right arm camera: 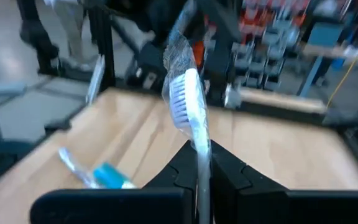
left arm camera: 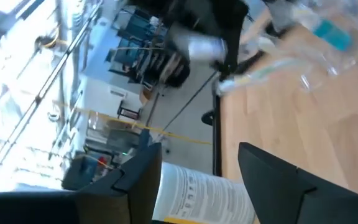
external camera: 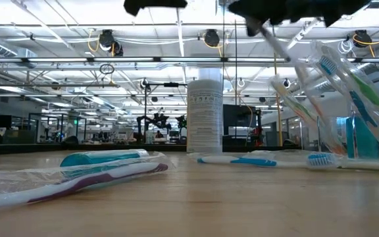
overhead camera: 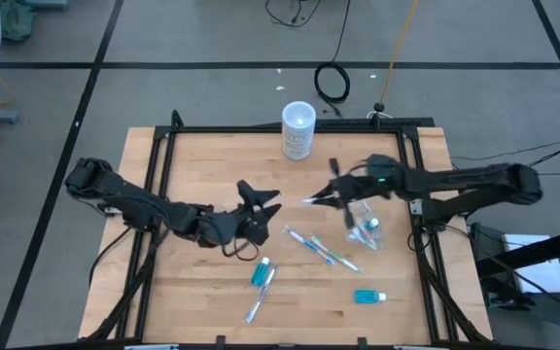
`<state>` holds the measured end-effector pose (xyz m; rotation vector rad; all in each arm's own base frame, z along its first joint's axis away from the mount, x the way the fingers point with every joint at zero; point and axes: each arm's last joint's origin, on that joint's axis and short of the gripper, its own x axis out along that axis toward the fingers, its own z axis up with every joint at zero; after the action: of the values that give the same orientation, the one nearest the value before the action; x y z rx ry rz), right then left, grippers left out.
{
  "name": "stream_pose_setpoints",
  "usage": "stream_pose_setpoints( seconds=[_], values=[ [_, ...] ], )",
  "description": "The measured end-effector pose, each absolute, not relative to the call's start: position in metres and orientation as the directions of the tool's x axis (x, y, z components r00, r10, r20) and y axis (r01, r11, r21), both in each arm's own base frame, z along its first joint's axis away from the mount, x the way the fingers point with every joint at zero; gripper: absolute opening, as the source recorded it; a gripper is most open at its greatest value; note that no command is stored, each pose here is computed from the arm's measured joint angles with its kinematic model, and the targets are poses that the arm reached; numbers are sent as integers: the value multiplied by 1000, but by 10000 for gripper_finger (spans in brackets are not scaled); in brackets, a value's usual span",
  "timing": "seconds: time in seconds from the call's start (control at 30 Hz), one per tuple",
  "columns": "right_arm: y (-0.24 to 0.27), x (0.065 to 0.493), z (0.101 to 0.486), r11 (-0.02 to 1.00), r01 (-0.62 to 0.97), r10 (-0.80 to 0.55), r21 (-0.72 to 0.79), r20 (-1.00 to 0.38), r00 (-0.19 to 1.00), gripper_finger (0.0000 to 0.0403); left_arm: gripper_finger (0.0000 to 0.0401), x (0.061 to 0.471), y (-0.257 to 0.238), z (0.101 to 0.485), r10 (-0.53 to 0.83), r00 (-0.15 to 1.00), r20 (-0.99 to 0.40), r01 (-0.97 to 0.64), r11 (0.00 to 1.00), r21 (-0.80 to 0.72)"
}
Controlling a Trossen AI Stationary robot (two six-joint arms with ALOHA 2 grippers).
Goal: Pick & Place toothbrushing station
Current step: Put the right purple toothbrush into the transparent organizer
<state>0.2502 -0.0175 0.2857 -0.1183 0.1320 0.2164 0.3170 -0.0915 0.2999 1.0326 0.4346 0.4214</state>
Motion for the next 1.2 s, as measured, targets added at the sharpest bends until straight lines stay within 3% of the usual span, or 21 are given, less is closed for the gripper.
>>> stream_pose_setpoints(
  seconds=[0.1, 0.2, 0.3, 0.4, 0.63, 0.87, 1.2],
  values=[
    [-14, 223, 290, 966, -202, 199, -161, -38, 979, 11, 212, 308, -87, 314, 527, 841, -120, -198, 507, 839],
    [-14, 197, 274, 975, -63, 87, -212, 106, 991, 11, 207, 299, -82, 327, 531, 842, -91, -282, 579, 765],
    [-18, 173, 255, 978, 132, -84, -163, 272, 959, 11, 204, 291, -78, 337, 534, 842, -76, -356, 656, 666],
    [-19, 157, 236, 977, 181, -132, -114, 345, 929, 11, 202, 290, -72, 341, 549, 834, -64, -412, 695, 590],
    [-22, 153, 223, 978, 195, -165, -69, 310, 936, 11, 200, 295, -59, 332, 563, 818, -120, -406, 712, 573],
    [-28, 156, 201, 923, 384, -382, -2, 89, 920, 11, 202, 296, -53, 324, 540, 822, -180, -381, 757, 531],
    [-28, 151, 181, 913, 403, -405, 56, 15, 914, 11, 194, 296, -53, 324, 538, 823, -181, -387, 765, 515]
  ],
)
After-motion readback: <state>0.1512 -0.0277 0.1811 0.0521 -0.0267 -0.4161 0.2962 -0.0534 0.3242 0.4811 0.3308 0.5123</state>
